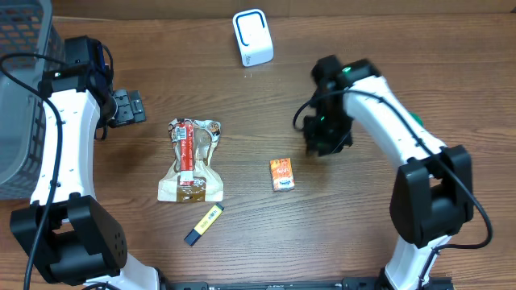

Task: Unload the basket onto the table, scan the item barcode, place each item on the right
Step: 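Move the right gripper over the orange box and grasp it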

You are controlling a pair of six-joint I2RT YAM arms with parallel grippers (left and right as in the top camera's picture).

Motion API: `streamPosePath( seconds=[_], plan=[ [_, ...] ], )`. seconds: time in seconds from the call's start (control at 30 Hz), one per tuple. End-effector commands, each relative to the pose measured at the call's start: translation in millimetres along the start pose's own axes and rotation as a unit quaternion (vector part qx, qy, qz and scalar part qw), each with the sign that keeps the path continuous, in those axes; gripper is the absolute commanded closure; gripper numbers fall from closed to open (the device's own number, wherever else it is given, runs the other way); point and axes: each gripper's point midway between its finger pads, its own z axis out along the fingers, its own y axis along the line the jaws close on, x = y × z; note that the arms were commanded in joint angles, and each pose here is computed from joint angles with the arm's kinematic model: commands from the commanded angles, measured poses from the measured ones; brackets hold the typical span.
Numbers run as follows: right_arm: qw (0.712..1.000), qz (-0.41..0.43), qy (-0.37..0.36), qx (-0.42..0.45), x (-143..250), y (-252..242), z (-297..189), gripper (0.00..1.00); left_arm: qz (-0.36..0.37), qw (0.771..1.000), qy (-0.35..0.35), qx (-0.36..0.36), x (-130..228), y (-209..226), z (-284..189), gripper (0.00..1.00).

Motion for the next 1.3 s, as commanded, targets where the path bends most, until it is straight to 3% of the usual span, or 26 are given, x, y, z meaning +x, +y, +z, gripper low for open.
streamPosePath(
  seconds=[0.0,0.6,1.27],
  plan=[
    [0.999,-0.029,0.012,0.007,15.1,15.5,17.1,0.72,0.010,1.000,-0.002,0.001,-0.8,-1.3,-0.7,0.00],
    [0.997,-0.078,-0.012,0.002,15.7,33.0,64.2,0.72,0.010,1.000,-0.002,0.001,-0.8,-1.5,-0.7,0.00],
    [0.996,-0.081,-0.022,-0.006,11.4,35.5,67.6,0.73,0.010,1.000,-0.002,0.001,-0.8,-1.5,-0.7,0.00]
  ],
)
